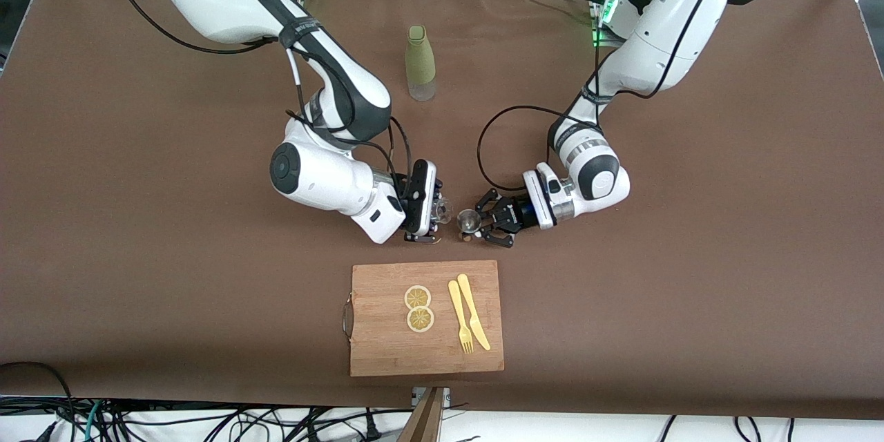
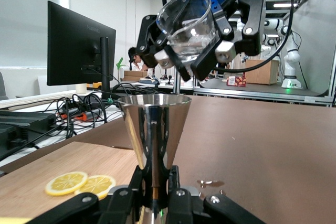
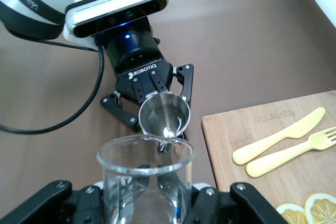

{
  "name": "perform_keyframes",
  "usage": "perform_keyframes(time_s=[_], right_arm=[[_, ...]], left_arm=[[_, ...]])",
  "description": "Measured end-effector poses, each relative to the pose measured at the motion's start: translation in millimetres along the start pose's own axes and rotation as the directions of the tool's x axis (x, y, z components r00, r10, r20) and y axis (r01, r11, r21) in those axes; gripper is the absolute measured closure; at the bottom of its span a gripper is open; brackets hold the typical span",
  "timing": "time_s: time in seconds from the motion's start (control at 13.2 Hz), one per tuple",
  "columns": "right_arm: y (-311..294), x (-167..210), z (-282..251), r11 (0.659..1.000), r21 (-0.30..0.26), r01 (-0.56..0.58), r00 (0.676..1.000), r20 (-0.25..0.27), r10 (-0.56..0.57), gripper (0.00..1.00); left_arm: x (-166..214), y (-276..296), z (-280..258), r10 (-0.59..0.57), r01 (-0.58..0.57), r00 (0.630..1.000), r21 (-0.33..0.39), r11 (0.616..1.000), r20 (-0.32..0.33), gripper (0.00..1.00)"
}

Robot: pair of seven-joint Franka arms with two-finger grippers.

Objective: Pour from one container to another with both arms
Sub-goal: 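Move the glass cup and jigger apart back toward their spots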

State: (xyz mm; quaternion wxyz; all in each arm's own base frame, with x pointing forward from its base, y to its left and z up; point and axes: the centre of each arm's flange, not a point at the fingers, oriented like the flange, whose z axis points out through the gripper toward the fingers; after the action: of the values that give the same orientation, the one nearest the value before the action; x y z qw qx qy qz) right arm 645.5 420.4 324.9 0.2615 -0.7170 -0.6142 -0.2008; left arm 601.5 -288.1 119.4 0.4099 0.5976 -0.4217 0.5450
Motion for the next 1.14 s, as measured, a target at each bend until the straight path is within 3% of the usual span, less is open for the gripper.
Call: perform_keyframes(time_s=[0.23, 0.53, 0.91, 1.14], right_arm=[[13, -22, -14, 0.997, 0.074, 0.026, 0.999, -0.05, -0.022, 0.85], [52, -92, -66, 0.975, 0.179, 0.134, 0.982, -0.154, -0.107, 0.85], [79, -229, -122, 0.93, 0.252, 0.269, 0.941, -0.274, -0.198, 0.85], [71, -334, -132, 0.926, 0.252, 0.28, 0.917, -0.354, -0.181, 0.85]], left_arm=[[-2, -19, -33, 0.036, -0.036, 0.999, -0.045, 0.998, 0.002, 0.79], [-11, -44, -92, 0.068, -0.069, 0.998, -0.11, 0.992, -0.014, 0.79], [-18, -77, -210, 0.111, -0.106, 0.994, -0.259, 0.96, 0.004, 0.79], [-17, -83, -294, 0.092, -0.082, 0.996, -0.331, 0.94, 0.016, 0.79]])
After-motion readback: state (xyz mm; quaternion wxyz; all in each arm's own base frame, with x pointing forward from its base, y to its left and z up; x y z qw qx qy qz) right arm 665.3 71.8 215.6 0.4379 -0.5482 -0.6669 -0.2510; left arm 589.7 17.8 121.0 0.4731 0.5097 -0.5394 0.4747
